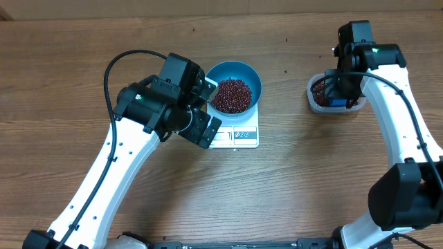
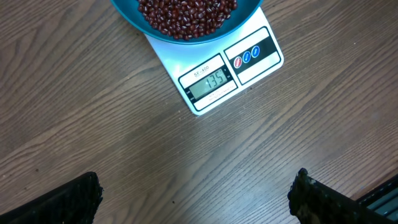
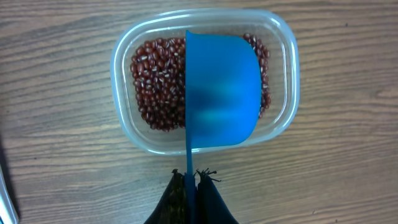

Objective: Scoop item into bowl and weigh 150g on scale
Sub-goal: 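Carry the empty scoop back to the bean tub with the right gripper, then lower the scoop into the red beans again with the right gripper, then drag the blue scoop through the beans and lift it filled, then carry the filled scoop over the teal bowl with the right gripper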

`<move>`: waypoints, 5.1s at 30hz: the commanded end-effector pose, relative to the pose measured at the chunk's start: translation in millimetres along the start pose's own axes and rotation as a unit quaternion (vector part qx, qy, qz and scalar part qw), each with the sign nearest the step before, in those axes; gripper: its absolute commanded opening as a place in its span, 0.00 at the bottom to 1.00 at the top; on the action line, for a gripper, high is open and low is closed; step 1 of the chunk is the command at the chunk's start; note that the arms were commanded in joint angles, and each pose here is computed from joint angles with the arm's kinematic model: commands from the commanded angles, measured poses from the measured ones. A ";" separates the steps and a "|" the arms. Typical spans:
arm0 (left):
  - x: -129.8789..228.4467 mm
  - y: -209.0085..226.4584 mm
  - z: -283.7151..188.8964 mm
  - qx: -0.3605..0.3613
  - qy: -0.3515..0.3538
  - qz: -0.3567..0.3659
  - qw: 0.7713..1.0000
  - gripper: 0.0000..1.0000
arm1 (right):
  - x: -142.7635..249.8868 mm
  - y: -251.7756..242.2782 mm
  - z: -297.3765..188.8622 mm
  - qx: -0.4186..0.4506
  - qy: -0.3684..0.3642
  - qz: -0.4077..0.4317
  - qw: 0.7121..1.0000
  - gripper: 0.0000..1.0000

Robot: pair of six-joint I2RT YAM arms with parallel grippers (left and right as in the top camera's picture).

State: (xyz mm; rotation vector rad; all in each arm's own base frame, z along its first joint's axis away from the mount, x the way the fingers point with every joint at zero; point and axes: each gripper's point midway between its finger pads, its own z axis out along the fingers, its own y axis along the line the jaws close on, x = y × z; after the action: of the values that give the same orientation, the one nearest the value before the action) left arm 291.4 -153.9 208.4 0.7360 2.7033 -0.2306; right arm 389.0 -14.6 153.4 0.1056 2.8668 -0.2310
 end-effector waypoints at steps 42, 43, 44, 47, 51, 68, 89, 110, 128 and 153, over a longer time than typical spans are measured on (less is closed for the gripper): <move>-1.6 -1.5 1.0 0.000 0.000 0.002 1.000 1.00 | 5.1 30.9 16.6 -0.085 0.010 -0.020 0.996 0.04; -1.7 -1.5 1.0 0.000 0.000 0.002 1.000 0.99 | 5.1 30.8 16.6 -0.084 0.010 -0.021 0.996 0.04; -1.7 -1.5 1.0 0.000 0.000 0.002 1.000 0.99 | 5.3 31.3 16.6 -0.086 0.010 -0.021 0.996 0.04; -1.6 -1.5 1.0 0.000 0.000 0.002 1.000 0.99 | 6.0 39.5 14.9 -0.110 0.012 -0.021 0.994 0.04; -1.7 -1.5 1.0 0.000 0.000 0.002 1.000 0.99 | 6.2 47.7 12.2 -0.150 0.014 -0.013 0.988 0.04; -1.7 -1.5 1.0 0.000 0.000 0.002 1.000 1.00 | -1.9 29.9 3.0 -0.274 0.010 0.066 0.959 0.04; -1.7 -1.5 1.0 0.000 0.000 0.002 1.000 1.00 | 0.5 -5.1 4.0 -0.292 0.011 0.121 0.949 0.04; -1.7 -1.5 1.0 0.000 0.000 0.002 1.000 1.00 | 8.4 -44.0 -2.9 -0.340 0.005 0.181 0.923 0.04; -1.7 -1.5 1.0 0.000 0.000 0.002 1.000 0.99 | -5.7 -22.7 -54.8 -0.491 -0.056 0.154 0.856 0.04; -1.6 -1.5 1.0 0.000 0.000 0.002 1.000 1.00 | -32.5 154.0 -130.1 -0.364 -0.185 -0.145 0.901 0.04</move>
State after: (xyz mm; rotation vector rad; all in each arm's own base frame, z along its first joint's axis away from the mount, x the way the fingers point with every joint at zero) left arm 291.4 -153.9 208.4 0.7360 2.7033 -0.2306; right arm 397.1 157.1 254.0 -0.4326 2.4071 0.8479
